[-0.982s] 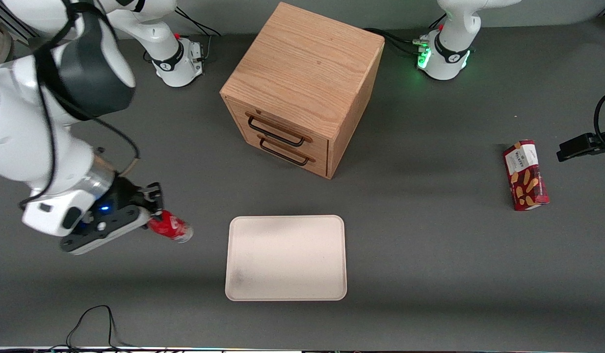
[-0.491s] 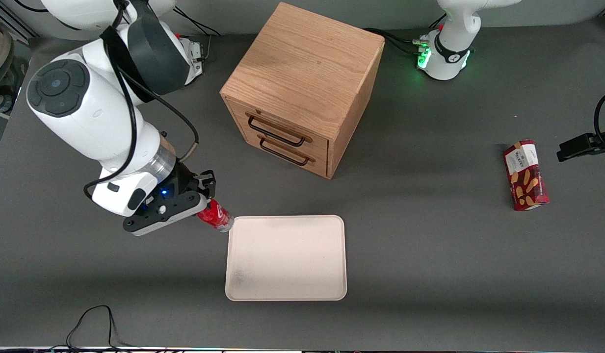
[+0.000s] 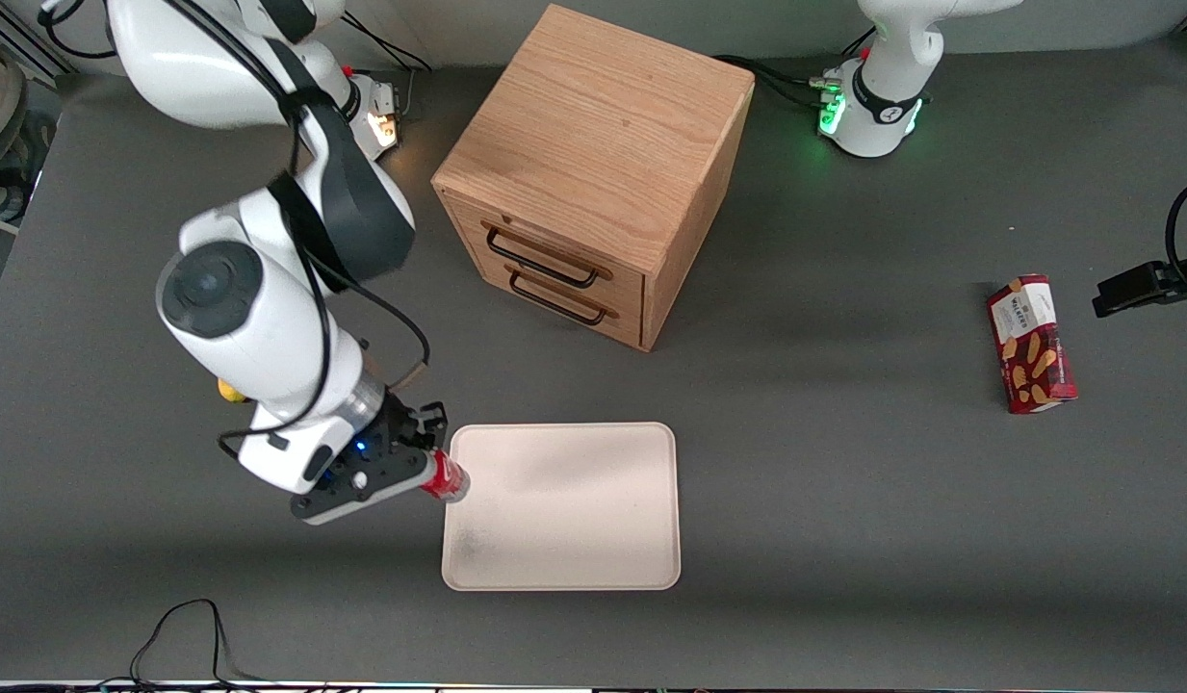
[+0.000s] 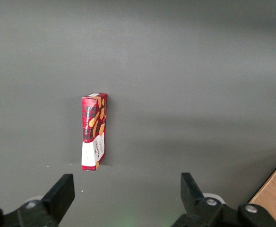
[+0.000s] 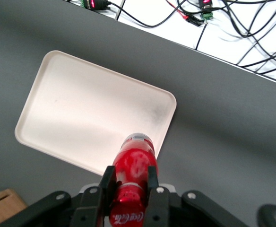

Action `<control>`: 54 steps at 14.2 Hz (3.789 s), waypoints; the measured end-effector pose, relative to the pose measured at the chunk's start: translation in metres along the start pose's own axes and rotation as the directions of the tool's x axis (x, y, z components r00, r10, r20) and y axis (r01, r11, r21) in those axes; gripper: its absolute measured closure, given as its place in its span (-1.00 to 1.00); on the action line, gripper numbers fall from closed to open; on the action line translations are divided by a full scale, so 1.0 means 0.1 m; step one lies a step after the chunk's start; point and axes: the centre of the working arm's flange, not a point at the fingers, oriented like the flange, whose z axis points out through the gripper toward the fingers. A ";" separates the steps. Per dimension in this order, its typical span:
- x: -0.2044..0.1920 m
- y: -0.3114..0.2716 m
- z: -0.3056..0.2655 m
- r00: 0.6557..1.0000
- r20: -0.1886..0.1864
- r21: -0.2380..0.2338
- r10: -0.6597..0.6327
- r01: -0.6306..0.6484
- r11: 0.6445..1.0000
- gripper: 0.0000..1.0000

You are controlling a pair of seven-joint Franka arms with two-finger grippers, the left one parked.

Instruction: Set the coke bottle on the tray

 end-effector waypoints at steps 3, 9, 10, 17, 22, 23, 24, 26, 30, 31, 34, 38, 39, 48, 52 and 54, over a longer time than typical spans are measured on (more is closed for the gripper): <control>0.06 0.01 0.49 1.000 0.002 0.001 0.002 -0.002 1.000 0.37; 0.09 0.10 1.26 1.000 0.000 -0.008 0.012 -0.012 1.000 0.37; 0.09 0.12 1.35 1.000 -0.002 -0.012 0.014 -0.014 1.000 0.37; 0.09 0.15 1.64 1.000 -0.009 -0.014 0.016 -0.016 1.000 0.37; 0.12 0.15 1.56 0.999 -0.029 -0.012 0.034 -0.034 0.999 -0.29; 0.13 0.15 1.47 0.999 -0.033 -0.012 0.039 -0.040 0.999 -0.51; 0.12 0.15 1.35 0.999 -0.019 -0.015 0.044 -0.044 0.999 -0.69; 0.08 0.16 0.94 0.998 0.015 -0.023 0.068 -0.068 0.997 -1.00; -0.16 0.18 -0.15 0.988 0.072 -0.048 0.140 -0.137 0.989 -1.00; -0.24 0.22 -0.39 0.985 0.079 -0.055 0.154 -0.150 0.987 -1.00; -0.57 0.54 -0.97 0.974 0.081 -0.076 0.209 -0.203 0.976 -1.00; -1.19 1.15 -1.48 0.951 0.090 -0.102 0.295 -0.286 0.953 -1.00; -1.33 1.28 -1.58 0.949 0.091 -0.093 0.302 -0.294 0.951 -1.00; -1.95 2.44 -1.84 0.948 0.091 -0.081 0.305 -0.298 0.951 -1.00; -2.03 2.56 -1.91 0.954 0.088 -0.080 0.286 -0.280 0.957 -1.00; -2.02 2.51 -1.91 0.956 0.090 -0.078 0.279 -0.273 0.959 -1.00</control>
